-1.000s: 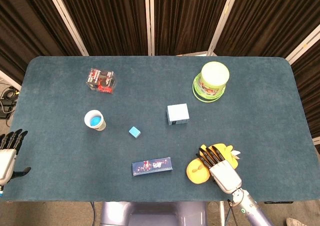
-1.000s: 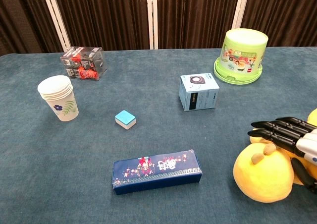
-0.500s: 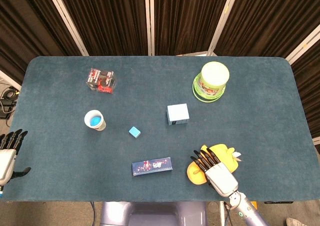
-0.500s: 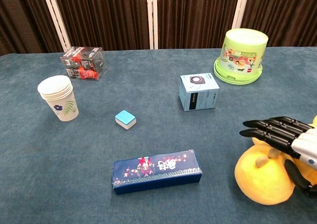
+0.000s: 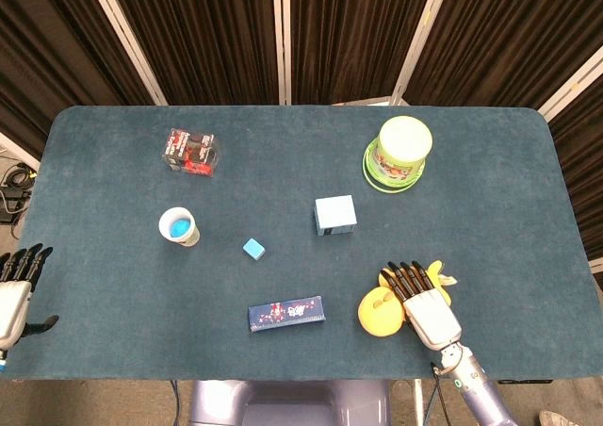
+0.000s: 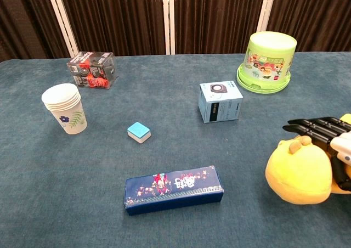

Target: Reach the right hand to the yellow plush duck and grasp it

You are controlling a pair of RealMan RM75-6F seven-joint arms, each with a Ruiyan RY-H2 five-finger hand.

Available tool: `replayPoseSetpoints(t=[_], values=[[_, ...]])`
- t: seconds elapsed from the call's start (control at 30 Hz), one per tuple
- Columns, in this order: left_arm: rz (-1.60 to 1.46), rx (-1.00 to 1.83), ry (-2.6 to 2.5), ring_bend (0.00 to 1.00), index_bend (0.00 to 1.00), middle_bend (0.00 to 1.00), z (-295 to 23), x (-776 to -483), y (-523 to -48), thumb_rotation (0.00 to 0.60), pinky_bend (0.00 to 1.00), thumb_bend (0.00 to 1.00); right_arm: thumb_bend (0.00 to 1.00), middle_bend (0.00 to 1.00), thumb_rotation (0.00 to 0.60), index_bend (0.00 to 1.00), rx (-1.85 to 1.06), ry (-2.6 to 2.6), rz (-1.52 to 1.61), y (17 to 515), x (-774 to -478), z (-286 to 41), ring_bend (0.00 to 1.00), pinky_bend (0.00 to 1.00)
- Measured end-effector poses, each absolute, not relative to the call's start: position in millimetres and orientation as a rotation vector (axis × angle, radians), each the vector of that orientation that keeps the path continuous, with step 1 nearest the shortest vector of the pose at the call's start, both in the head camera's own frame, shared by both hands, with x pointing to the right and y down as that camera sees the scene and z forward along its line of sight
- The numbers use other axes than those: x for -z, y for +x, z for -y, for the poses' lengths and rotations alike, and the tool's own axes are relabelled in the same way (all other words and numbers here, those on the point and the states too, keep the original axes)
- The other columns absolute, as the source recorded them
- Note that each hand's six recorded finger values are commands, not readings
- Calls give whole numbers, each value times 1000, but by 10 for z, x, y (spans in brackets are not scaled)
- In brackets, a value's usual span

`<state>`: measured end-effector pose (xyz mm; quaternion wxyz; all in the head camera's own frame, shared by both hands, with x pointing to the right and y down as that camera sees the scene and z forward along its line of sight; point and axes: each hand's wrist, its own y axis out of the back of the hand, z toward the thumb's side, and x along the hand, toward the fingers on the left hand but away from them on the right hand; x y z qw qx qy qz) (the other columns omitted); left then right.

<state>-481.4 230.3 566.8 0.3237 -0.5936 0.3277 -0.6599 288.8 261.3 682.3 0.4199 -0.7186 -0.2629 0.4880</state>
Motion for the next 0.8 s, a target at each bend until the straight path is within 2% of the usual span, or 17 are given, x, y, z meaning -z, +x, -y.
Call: replayPoseSetpoints(t=[0.23, 0.53, 0.8], values=[[-857, 1730, -1560, 0, 0, 0, -2308, -5666, -4808, 600, 0, 154, 1000, 0, 600, 0, -1222, -1789, 711, 2952, -6772, -2560, 0, 0], [-852, 1731, -1562, 0, 0, 0, -2313, -5671, -4802, 600, 0, 155, 1000, 0, 600, 0, -1187, -1876, 654, 2800, -6760, -2788, 0, 0], [-854, 1728, -1564, 0, 0, 0, -2311, -5664, -4804, 600, 0, 154, 1000, 0, 600, 0, -1094, -1942, 625, 2623, -6524, -2939, 0, 0]])
